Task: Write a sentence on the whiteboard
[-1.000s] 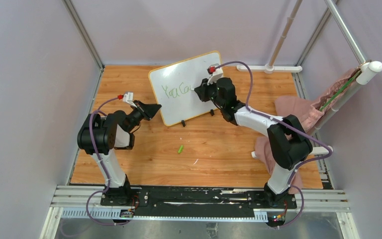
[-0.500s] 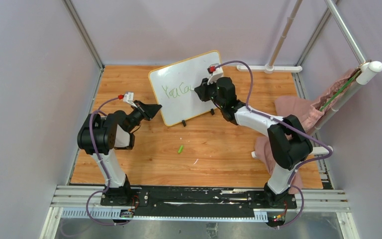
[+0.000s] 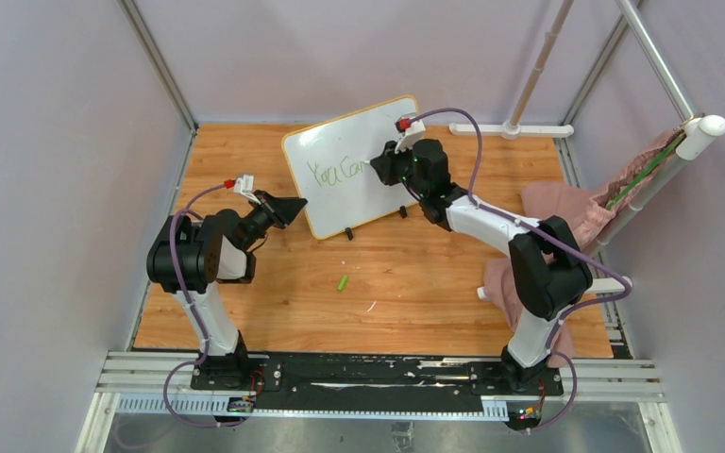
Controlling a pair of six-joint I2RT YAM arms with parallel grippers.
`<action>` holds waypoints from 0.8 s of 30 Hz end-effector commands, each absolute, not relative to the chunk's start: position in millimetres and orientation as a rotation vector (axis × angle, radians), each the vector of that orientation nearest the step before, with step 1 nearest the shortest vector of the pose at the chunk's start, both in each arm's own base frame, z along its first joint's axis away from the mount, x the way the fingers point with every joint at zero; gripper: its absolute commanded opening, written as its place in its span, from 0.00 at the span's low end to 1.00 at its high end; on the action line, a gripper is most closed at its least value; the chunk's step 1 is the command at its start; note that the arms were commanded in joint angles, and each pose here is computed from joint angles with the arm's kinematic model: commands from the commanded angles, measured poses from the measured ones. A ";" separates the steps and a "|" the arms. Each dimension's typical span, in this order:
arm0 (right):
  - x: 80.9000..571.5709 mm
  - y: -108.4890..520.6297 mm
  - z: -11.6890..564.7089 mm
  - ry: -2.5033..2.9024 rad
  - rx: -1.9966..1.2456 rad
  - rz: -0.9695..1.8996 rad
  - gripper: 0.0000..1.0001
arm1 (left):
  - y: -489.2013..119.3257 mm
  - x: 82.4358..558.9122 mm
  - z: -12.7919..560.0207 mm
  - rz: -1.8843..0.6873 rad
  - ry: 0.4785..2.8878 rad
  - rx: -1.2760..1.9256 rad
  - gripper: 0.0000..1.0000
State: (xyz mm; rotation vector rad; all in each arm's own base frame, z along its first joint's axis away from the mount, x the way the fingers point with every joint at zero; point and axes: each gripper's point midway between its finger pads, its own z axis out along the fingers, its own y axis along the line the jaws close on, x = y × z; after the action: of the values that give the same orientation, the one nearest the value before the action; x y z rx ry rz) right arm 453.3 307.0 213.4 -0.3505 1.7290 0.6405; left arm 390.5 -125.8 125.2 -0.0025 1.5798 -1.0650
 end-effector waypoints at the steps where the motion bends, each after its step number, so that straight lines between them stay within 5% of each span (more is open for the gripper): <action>1: 467.6 292.8 218.9 1.717 -0.326 0.599 0.00 | -127.0 390.2 121.0 -1.049 1.575 0.018 0.00; 24: 450.5 276.7 192.6 1.767 -0.298 0.588 0.00 | -126.5 390.2 120.8 -1.048 1.575 0.014 0.00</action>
State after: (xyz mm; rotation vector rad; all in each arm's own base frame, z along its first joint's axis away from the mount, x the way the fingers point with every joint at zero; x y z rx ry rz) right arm 448.7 293.0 197.9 -0.3363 1.7530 0.6234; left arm 390.5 -125.7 125.1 -0.0031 1.5800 -1.0648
